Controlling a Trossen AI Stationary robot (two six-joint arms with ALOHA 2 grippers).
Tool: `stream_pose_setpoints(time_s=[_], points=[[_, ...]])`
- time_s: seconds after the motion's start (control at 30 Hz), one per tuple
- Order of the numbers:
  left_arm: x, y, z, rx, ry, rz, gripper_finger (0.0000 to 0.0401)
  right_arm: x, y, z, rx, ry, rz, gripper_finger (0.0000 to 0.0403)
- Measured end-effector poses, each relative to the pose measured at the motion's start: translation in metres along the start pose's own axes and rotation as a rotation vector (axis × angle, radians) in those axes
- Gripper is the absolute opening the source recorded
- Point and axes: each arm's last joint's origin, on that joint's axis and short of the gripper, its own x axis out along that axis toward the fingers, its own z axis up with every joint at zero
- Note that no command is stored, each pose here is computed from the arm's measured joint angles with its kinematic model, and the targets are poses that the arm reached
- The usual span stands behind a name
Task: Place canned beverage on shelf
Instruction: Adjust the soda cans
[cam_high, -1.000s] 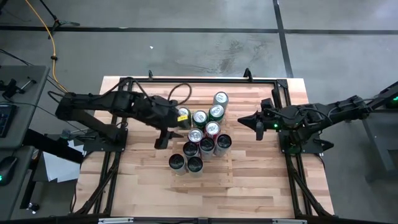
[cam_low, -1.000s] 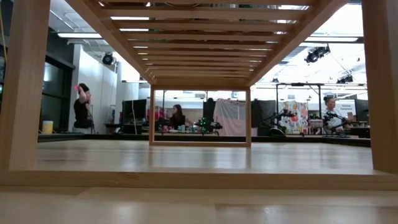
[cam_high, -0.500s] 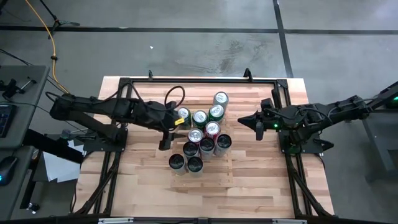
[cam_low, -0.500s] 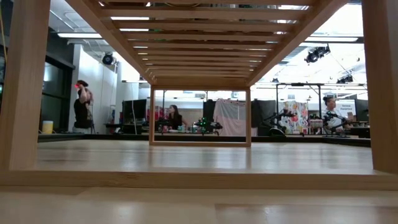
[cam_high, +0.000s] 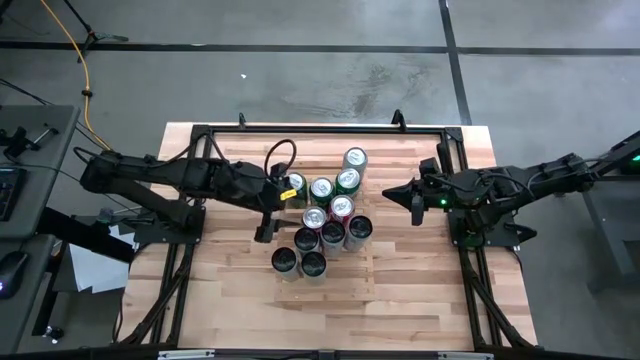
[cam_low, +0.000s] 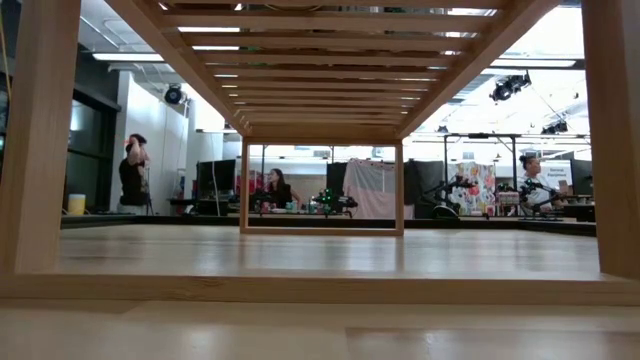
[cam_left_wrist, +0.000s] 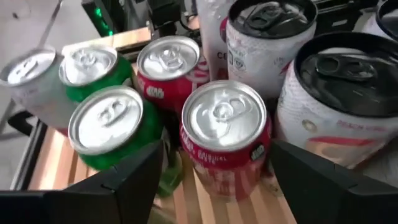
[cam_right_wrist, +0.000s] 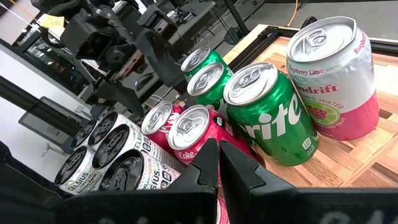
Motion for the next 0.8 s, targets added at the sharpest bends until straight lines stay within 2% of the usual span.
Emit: stream_pose_setpoints(time_s=[0.33,0.8], points=[[0.023,-0.003,-0.002,0.143,0.032,-0.027,0.0283,0.0,0.0,0.0,0.002,-0.004,0.003,0.0],[0.028,-0.001,-0.001,0.13,0.021,-0.008,0.0282,0.0,0.0,0.0,0.003,-0.005,0.005,0.0]])
